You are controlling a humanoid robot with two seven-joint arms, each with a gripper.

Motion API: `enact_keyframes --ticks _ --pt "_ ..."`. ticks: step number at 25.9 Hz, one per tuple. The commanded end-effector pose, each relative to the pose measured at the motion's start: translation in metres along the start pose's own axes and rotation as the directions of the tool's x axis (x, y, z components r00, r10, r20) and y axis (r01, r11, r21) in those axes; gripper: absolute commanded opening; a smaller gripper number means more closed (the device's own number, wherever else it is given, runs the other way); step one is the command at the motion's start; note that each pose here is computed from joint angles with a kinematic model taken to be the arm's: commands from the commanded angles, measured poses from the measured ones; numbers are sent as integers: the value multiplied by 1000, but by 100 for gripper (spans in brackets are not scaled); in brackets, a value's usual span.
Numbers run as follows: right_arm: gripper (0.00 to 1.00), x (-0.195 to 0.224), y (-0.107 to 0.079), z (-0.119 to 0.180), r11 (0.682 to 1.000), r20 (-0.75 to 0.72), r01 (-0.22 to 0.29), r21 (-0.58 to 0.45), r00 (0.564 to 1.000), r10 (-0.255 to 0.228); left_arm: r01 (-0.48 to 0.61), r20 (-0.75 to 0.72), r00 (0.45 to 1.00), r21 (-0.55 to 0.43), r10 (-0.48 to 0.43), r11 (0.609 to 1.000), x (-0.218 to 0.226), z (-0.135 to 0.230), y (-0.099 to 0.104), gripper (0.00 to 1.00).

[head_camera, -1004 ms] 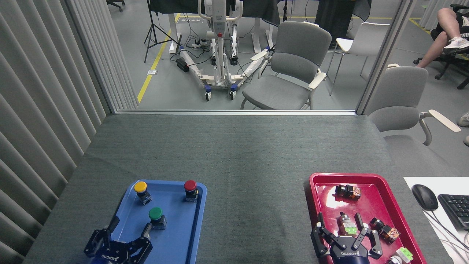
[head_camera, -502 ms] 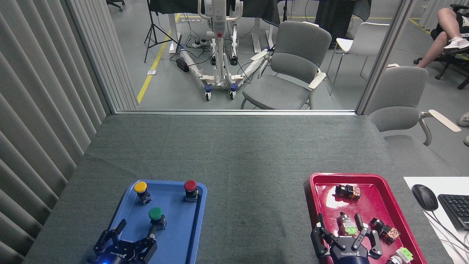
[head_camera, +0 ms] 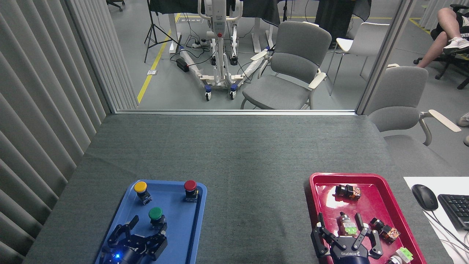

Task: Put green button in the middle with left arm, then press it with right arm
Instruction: 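Reach the left hand to the green button and grasp it, then carry the green button off the blue tray toward the table middle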

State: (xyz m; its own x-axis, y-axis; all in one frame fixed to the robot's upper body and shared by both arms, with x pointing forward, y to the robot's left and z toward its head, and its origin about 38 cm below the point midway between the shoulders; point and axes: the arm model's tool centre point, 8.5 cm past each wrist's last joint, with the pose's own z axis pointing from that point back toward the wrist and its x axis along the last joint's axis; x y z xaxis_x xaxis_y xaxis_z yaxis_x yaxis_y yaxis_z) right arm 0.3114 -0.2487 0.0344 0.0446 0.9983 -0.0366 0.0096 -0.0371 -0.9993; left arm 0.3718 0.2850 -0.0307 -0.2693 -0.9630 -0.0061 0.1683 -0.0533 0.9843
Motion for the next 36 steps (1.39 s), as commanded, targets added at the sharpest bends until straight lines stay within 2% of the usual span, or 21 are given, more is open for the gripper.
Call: enact_keyframes --ticks 1,9,13,16,18,20,23,25,27,30,33,36 --pt "100 0 0 0 1000 1 -1 -6 1000 1 -5 -7 1000 -12 5 1000 -1 -4 -7 98" --pt "100 0 0 0 1000 3 -2 -4 1000 2 -25 -7 1000 4 25 1000 6 -15 -4 94" --pt "100 -1 0 0 1000 3 -3 -4 1000 3 -40 -12 999 4 40 999 4 -15 -5 80" --pt "100 0 0 0 1000 3 -2 -4 1000 2 -40 -11 999 -1 40 999 2 -15 -6 56" --pt "100 0 0 1 1000 3 -2 -6 1000 2 -42 -11 999 1 42 999 1 -14 -9 32" --pt "100 -1 0 1 1000 0 -4 -6 1000 4 -31 -6 999 34 31 999 -1 -12 -7 16" --pt "100 -1 1 2 1000 0 -4 -3 1000 4 -43 69 997 68 38 997 3 -9 -2 5" --pt "100 -1 1 2 1000 0 -4 -3 1000 4 -54 177 984 125 31 991 8 -8 17 2" --pt "100 -1 1 3 1000 0 -4 -3 1000 4 -79 323 946 185 16 980 34 -8 32 0" --pt "100 -2 1 3 1000 -2 -5 -2 1000 5 -89 477 879 168 -3 982 93 -11 29 0" --pt "100 -3 1 3 1000 -9 -7 -2 1000 7 -96 547 837 161 -7 982 166 -33 30 0" --pt "100 -2 1 3 1000 -11 -3 -2 1000 3 -86 578 816 99 13 991 221 -50 22 0"
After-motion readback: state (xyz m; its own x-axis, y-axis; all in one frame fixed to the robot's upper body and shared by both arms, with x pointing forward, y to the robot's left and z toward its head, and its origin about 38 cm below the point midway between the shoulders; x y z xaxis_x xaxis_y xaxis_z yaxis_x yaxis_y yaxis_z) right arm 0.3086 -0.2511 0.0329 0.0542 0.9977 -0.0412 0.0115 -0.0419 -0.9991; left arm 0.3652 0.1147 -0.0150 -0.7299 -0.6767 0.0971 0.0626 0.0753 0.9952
